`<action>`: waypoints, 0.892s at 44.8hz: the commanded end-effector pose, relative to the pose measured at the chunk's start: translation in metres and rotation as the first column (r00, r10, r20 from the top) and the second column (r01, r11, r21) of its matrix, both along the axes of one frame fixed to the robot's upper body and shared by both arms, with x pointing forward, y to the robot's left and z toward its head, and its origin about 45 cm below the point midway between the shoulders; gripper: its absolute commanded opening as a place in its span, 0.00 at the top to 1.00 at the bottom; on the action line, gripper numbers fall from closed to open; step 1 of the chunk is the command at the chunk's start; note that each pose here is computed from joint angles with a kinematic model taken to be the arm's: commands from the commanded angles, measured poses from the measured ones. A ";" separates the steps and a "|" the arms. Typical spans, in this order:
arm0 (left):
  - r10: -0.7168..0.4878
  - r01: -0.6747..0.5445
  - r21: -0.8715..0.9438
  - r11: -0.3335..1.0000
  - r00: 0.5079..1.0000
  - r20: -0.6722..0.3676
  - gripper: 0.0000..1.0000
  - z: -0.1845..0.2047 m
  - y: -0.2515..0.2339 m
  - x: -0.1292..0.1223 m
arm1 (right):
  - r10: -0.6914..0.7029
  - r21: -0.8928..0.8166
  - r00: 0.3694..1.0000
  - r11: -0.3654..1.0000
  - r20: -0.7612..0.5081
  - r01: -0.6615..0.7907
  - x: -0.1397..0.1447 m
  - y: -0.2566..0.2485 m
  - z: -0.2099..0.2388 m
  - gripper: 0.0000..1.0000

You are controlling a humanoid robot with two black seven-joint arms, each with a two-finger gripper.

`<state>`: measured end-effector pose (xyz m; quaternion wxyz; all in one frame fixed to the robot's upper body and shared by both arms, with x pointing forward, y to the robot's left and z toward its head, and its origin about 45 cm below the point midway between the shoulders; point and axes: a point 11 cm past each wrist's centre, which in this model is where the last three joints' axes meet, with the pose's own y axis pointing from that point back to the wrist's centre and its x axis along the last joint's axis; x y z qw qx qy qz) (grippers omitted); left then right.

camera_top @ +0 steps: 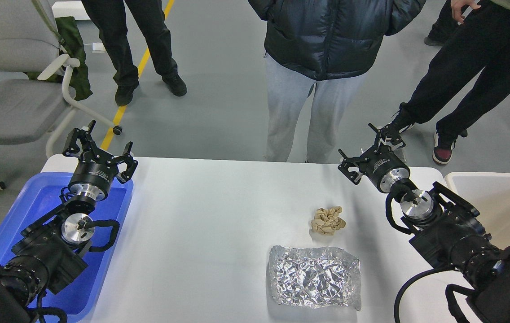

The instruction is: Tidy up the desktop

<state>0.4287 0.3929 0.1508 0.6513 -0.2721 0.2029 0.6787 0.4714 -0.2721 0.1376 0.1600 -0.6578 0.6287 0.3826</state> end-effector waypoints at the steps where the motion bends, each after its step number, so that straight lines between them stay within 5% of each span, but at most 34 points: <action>1: 0.001 -0.001 -0.001 1.000 1.000 0.001 0.00 0.000 0.000 0.000 | 0.002 0.000 1.000 1.000 -0.002 -0.002 -0.001 0.000 -0.001 0.00; 18: 0.002 -0.002 -0.001 1.000 1.000 0.002 0.00 0.000 0.000 0.000 | 0.075 -0.047 0.997 0.996 0.017 -0.074 -0.003 0.002 -0.001 0.00; 31: 0.002 -0.002 -0.001 1.000 1.000 0.002 0.00 0.000 0.000 0.000 | 0.221 -0.254 0.975 0.945 0.031 -0.206 -0.002 -0.021 0.020 0.00; 40: 0.003 -0.003 0.000 1.000 1.000 0.003 0.00 0.000 0.001 0.000 | 0.494 -0.524 0.866 0.758 0.074 -0.388 -0.022 -0.045 0.086 0.00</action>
